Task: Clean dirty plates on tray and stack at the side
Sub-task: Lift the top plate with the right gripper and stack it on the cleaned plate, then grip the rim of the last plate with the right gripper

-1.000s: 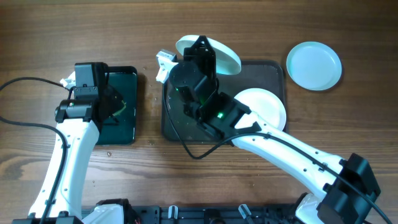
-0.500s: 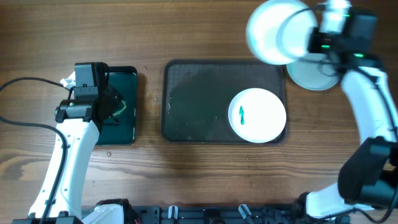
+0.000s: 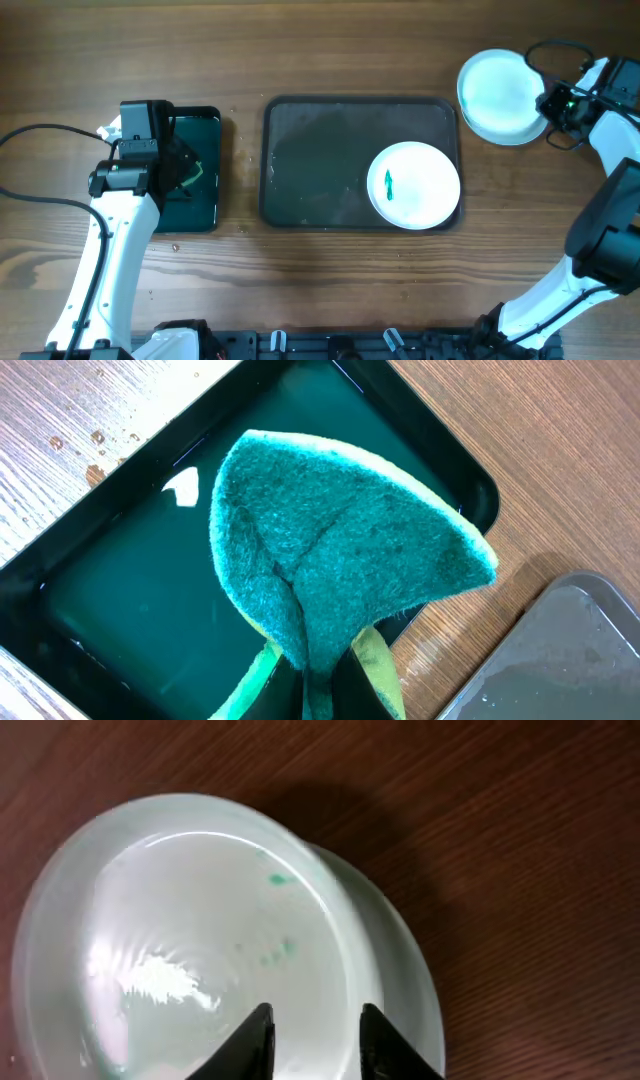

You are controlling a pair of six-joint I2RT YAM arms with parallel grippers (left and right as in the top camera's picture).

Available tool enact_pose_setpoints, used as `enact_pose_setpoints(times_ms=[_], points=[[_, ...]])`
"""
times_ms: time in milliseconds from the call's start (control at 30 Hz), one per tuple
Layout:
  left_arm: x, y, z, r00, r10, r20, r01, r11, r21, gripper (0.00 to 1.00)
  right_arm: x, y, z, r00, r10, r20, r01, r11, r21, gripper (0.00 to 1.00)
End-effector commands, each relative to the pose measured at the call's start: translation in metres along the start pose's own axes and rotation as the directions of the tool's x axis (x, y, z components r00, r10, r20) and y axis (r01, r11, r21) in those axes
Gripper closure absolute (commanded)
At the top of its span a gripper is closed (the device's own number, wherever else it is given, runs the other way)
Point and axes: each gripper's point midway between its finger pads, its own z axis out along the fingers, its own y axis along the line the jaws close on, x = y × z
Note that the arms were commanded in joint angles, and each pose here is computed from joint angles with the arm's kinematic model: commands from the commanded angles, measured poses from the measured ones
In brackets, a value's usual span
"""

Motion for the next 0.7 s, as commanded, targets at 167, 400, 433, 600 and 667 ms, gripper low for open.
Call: enact_pose_setpoints(times_ms=[167, 400, 433, 600, 667], points=[[-0.001, 0.001, 0.000, 1.000, 0.008, 0.003, -0.008, 1.000, 0.001, 0.96, 0.006, -0.003, -0.029, 0.999, 0.024, -0.024, -0.022, 0.997, 0.075, 0.61], [-0.001, 0.000, 0.000, 1.000, 0.008, -0.002, -0.008, 1.000, 0.007, 0.96, 0.063, 0.091, -0.065, 0.925, -0.347, -0.155, 0.288, 0.907, -0.309, 0.46], [0.000, 0.000, 0.000, 1.000, 0.008, -0.004, -0.008, 1.000, 0.009, 0.96, 0.080, 0.103, -0.063, 0.891, -0.419, -0.174, 0.342, 0.872, -0.349, 0.45], [0.001, -0.003, 0.000, 1.000, 0.004, -0.011, -0.004, 1.000, 0.024, 0.96, 0.146, 0.135, -0.041, 0.652, -0.734, -0.190, 0.651, 0.671, -0.355, 0.40], [0.001, -0.002, 0.000, 1.000, 0.005, -0.013, -0.004, 1.000, 0.022, 0.96, 0.152, 0.142, -0.030, 0.571, -0.803, -0.167, 0.751, 0.594, -0.288, 0.38]])
